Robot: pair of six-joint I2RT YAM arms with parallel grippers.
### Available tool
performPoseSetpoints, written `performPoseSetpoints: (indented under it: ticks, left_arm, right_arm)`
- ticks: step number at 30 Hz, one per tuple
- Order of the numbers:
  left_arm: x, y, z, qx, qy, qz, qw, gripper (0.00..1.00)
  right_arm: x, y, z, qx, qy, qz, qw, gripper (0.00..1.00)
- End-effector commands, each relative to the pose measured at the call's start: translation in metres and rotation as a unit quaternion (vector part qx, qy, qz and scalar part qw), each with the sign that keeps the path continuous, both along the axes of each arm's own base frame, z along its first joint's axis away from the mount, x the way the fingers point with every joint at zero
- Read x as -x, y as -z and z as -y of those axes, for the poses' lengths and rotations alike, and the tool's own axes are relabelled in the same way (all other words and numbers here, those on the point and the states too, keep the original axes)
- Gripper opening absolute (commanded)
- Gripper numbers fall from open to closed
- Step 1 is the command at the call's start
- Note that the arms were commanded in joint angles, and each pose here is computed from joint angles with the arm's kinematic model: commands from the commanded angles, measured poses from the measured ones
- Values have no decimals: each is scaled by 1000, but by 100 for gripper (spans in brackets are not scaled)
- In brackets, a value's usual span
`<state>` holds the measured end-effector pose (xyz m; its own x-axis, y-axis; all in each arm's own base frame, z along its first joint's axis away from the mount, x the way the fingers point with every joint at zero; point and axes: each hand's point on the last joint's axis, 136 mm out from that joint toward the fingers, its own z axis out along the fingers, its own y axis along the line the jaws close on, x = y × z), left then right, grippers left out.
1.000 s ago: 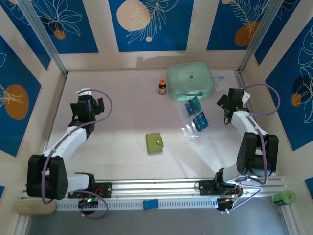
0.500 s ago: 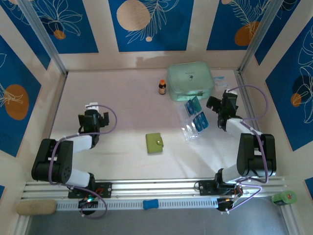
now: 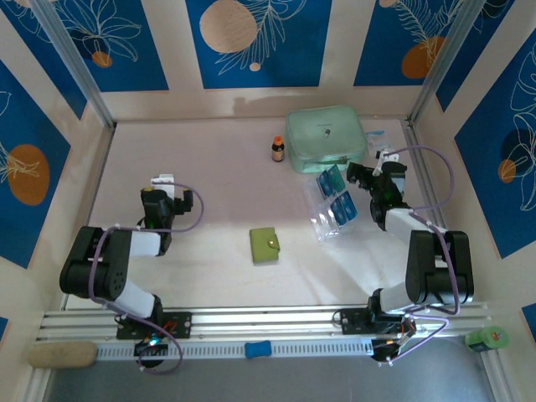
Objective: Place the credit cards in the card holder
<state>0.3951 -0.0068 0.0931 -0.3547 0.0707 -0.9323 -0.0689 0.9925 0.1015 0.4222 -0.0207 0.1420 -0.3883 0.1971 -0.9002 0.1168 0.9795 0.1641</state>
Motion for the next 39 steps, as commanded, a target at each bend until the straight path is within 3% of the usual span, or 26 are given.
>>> performPoseSetpoints:
  ticks: [1, 11, 18, 32, 39]
  left_arm:
    - [1, 1, 3, -3, 15, 14, 1000, 100]
    - [0, 0, 3, -3, 15, 19, 1000, 100]
    - [1, 0, 3, -3, 15, 18, 1000, 100]
    - [0, 0, 3, -3, 15, 18, 1000, 100]
    - [0, 0, 3, -3, 15, 18, 1000, 100]
  right_arm:
    - [8, -9, -1, 25, -5, 7, 1000, 99]
    - [34, -5, 3, 31, 26, 8, 999, 99]
    - [55, 25, 5, 24, 35, 13, 999, 99]
    - [68, 8, 34, -9, 108, 41, 993, 99]
    - [78, 26, 61, -11, 177, -16, 984, 99]
